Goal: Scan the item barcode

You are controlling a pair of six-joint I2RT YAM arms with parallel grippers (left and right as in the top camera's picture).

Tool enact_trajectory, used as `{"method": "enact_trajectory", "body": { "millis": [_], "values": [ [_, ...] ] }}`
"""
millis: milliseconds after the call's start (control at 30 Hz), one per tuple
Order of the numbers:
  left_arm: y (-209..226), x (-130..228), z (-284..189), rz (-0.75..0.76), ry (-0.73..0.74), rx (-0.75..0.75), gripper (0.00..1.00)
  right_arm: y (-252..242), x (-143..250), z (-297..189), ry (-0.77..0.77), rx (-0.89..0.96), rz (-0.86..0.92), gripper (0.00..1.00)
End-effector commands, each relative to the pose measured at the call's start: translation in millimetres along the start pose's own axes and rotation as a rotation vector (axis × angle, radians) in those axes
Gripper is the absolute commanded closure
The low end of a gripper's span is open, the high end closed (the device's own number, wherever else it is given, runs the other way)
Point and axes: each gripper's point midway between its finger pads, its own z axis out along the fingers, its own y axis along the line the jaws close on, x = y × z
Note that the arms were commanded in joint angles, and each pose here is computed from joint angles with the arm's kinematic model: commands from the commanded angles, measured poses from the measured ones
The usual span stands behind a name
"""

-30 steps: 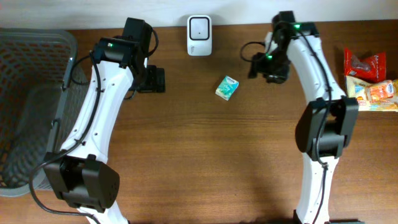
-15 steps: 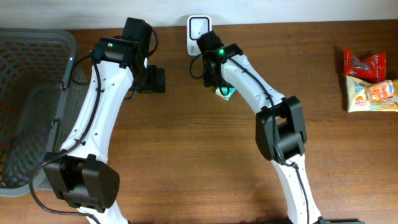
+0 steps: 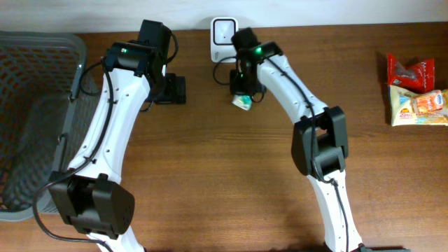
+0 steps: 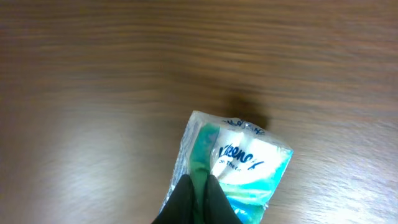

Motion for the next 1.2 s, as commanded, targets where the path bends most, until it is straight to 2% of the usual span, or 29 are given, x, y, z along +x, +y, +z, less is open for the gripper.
{"method": "enact_trajectory", "body": {
  "millis": [0, 200, 267, 333, 367, 433, 633, 767, 933, 1033, 1167],
  "values": [
    [0, 0, 0, -0.014, 0.0, 0.0, 0.01, 50, -5, -47, 0.024, -0.379, -0.073, 0.96],
    [0, 0, 0, -0.014, 0.0, 0.0, 0.01, 27, 7, -35, 0.13, -0.599, 0.036, 0.96],
    [0, 0, 0, -0.014, 0.0, 0.0, 0.01, 0, 8, -29, 0.148, -0.645, 0.108, 0.96],
    [0, 0, 0, -0.014, 0.0, 0.0, 0.01, -30, 12, -19, 0.146, -0.629, 0.136, 0.95],
    [0, 0, 0, -0.014, 0.0, 0.0, 0.01, -57, 16, -10, 0.141, -0.565, 0.146, 0.8],
    [0, 0, 0, -0.014, 0.0, 0.001, 0.01, -109, 27, 1, 0.168, -0.363, 0.206, 0.67],
    [0, 0, 0, -0.014, 0.0, 0.0, 0.01, -157, 29, -31, 0.18, -0.288, 0.236, 0.64],
    [0, 0, 0, -0.014, 0.0, 0.0, 0.01, -129, 20, -60, 0.141, -0.297, 0.168, 0.64],
    [0, 0, 0, -0.014, 0.0, 0.0, 0.01, -50, 22, -46, 0.129, -0.327, -0.057, 0.69],
    [0, 0, 0, -0.014, 0.0, 0.0, 0.01, -37, 22, -28, 0.092, -0.144, -0.157, 0.61],
    [0, 0, 1, -0.014, 0.0, 0.0, 0.01, -37, 15, -18, -0.001, 0.173, -0.159, 0.61]
  ]
}}
